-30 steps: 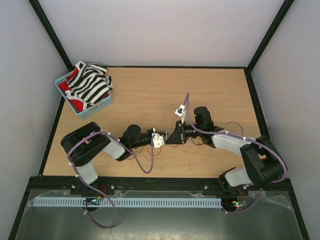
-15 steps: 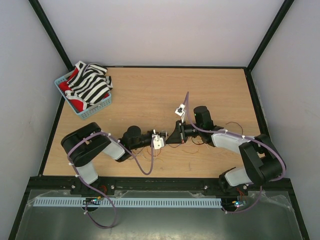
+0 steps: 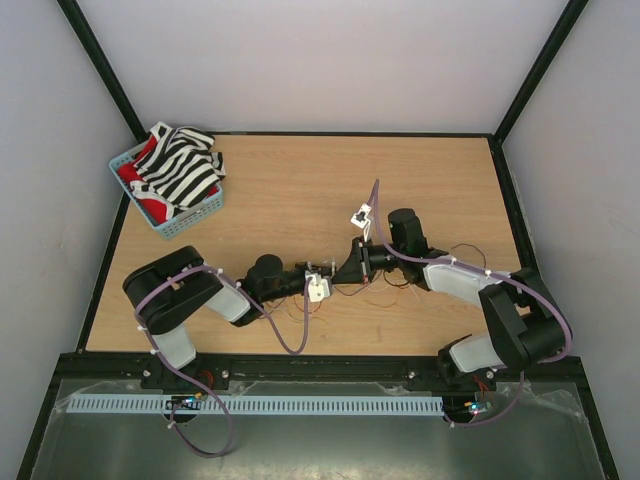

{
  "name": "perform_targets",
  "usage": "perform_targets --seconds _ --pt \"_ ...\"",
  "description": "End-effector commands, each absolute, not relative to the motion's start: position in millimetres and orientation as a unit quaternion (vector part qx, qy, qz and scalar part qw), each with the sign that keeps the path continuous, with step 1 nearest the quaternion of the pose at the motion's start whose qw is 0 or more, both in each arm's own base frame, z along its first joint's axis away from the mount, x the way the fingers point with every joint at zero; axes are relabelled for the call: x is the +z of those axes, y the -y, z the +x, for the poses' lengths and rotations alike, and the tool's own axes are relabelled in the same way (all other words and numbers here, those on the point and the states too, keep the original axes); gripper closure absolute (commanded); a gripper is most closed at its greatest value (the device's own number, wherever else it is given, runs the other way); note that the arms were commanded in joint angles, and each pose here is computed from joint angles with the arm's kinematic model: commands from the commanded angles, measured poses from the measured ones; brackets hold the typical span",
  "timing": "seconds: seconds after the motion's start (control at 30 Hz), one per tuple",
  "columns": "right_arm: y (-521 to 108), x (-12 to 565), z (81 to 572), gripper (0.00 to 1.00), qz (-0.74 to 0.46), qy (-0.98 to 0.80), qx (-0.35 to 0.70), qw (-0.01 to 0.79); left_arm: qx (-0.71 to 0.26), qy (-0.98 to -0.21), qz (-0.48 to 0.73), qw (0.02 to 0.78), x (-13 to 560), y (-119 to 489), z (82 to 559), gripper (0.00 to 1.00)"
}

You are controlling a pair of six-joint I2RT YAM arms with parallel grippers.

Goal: Zip-tie the wires
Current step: Tie the cable at the center of the board.

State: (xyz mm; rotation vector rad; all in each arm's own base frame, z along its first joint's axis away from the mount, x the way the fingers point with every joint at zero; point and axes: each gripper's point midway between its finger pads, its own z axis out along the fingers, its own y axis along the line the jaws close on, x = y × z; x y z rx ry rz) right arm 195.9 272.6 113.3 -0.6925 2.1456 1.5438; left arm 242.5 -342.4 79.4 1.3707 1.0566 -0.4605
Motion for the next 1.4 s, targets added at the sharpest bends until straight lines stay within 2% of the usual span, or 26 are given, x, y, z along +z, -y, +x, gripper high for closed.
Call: perform_targets --seconds 0.0,0.5,1.37 --pt "-273 119 203 1.0 -0.247 -0.768 0.552 0.21 -0.195 -0.44 0.594 0.644 92 344 240 1.0" --pt "-270 109 194 1.0 -0.246 -0.771 0.556 0.189 -0.194 -0.436 0.583 0.658 103 345 242 1.0" --pt "-270 117 217 1.0 -0.241 -0.781 0.54 0.199 -0.178 -0.424 0.593 0.661 102 346 235 1.0"
